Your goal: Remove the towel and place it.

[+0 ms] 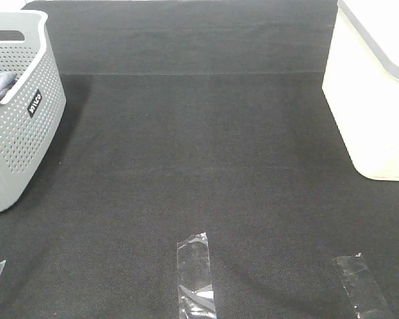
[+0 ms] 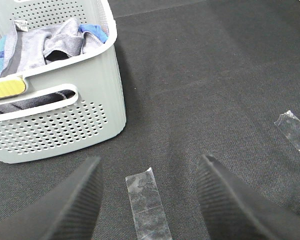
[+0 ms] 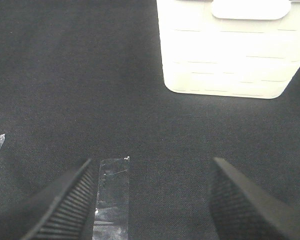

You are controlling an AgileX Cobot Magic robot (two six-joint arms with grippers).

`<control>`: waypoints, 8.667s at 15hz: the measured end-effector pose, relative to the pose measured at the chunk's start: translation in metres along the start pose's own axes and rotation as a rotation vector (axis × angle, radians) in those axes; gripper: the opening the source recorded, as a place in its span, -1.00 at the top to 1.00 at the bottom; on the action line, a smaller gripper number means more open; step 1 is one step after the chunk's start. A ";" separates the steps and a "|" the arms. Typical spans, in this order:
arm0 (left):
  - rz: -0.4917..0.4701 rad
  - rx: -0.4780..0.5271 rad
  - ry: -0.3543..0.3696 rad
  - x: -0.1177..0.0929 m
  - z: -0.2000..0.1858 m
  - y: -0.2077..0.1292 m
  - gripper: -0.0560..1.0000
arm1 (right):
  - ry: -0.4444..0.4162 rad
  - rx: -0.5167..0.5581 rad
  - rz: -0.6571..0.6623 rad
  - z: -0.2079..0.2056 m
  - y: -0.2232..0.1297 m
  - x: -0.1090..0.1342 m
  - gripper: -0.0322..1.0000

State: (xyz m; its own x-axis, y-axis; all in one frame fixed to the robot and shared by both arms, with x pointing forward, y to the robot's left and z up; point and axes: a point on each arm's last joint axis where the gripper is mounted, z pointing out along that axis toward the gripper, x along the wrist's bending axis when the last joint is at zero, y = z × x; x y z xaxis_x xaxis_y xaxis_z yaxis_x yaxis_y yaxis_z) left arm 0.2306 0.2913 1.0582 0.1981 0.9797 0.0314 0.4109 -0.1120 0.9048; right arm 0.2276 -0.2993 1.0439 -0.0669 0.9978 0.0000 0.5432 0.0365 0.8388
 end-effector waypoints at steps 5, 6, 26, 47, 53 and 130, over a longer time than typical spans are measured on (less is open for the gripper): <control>0.000 0.000 0.000 0.000 0.000 0.000 -0.15 | 0.000 0.000 0.000 0.000 0.000 0.000 -0.27; 0.000 0.000 0.000 0.000 0.000 0.000 -0.15 | 0.000 0.000 0.000 0.000 0.000 0.000 -0.27; -0.011 -0.118 0.006 0.001 -0.004 0.020 -0.15 | 0.000 0.000 0.000 0.000 0.000 0.000 -0.27; -0.212 0.467 0.383 0.146 0.365 0.214 -0.07 | 0.000 0.000 0.000 0.000 0.000 0.000 -0.27; -0.235 0.528 0.453 0.198 0.445 0.182 -0.07 | 0.000 0.000 0.000 0.000 0.000 0.000 -0.27; 0.383 0.100 -0.699 -0.201 0.255 0.316 0.89 | 1.051 -0.042 -0.110 0.241 0.074 0.077 -0.27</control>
State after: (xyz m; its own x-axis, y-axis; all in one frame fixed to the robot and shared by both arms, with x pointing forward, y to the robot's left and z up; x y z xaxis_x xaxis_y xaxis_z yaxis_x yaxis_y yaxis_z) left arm 0.5479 0.0162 1.2293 0.8391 0.5432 0.0289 0.2726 -0.4658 0.8418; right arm 0.4638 -0.2060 0.9748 -0.8157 0.4385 0.3773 0.4620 0.1012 0.8811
